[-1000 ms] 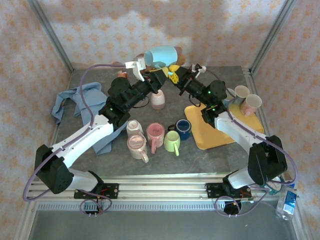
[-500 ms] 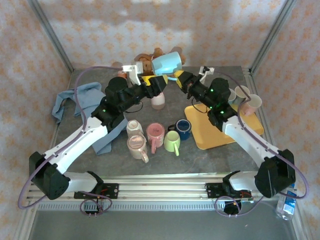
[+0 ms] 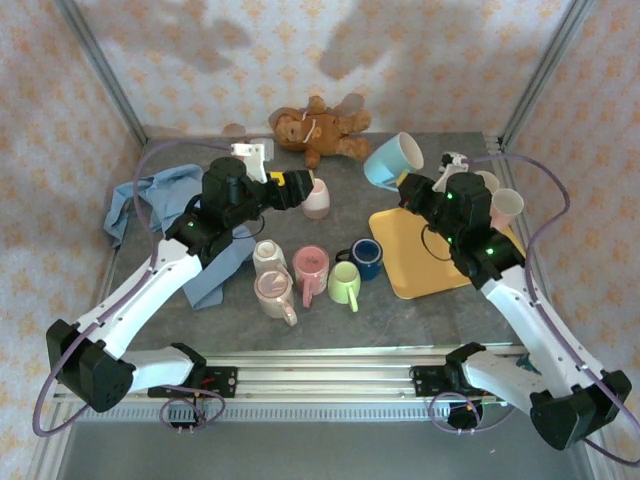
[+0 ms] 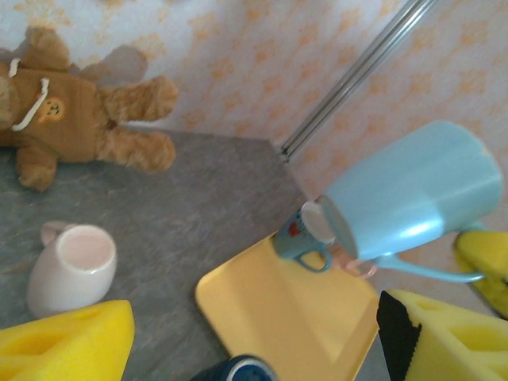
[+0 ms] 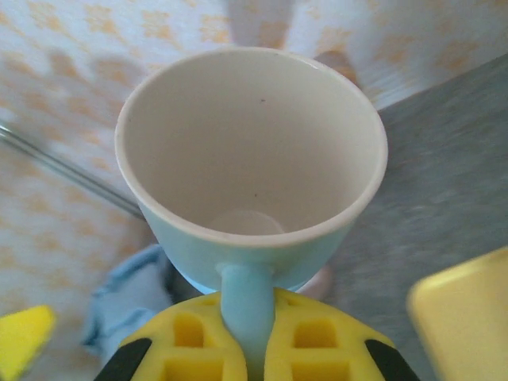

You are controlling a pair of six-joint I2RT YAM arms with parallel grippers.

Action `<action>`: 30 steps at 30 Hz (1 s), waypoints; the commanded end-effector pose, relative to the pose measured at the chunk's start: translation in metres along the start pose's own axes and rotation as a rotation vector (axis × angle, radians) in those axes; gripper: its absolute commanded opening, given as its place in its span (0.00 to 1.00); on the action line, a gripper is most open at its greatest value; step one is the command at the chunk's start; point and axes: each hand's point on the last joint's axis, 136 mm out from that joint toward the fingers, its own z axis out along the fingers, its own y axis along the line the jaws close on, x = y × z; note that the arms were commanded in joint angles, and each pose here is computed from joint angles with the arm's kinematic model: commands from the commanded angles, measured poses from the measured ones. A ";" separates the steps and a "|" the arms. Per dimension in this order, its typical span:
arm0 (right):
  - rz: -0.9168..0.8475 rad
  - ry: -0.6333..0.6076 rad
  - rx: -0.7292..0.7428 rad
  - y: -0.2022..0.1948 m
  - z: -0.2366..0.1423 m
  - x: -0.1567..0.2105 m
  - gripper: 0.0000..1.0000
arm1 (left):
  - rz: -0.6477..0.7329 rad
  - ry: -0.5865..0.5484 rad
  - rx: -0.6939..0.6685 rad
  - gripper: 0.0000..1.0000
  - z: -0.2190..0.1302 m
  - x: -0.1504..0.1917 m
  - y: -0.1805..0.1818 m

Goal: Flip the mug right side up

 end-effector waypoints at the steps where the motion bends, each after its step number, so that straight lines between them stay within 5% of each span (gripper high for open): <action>1: -0.244 -0.088 0.163 -0.032 -0.017 -0.011 0.00 | 0.084 0.066 -0.049 0.81 -0.008 0.014 0.011; 13: -0.561 0.002 0.460 -0.106 0.008 0.020 0.00 | 0.150 0.151 -0.058 0.81 0.001 0.035 0.020; 30: -0.577 0.035 0.462 -0.166 0.054 0.047 0.00 | 0.173 0.263 -0.075 0.81 0.012 0.062 0.033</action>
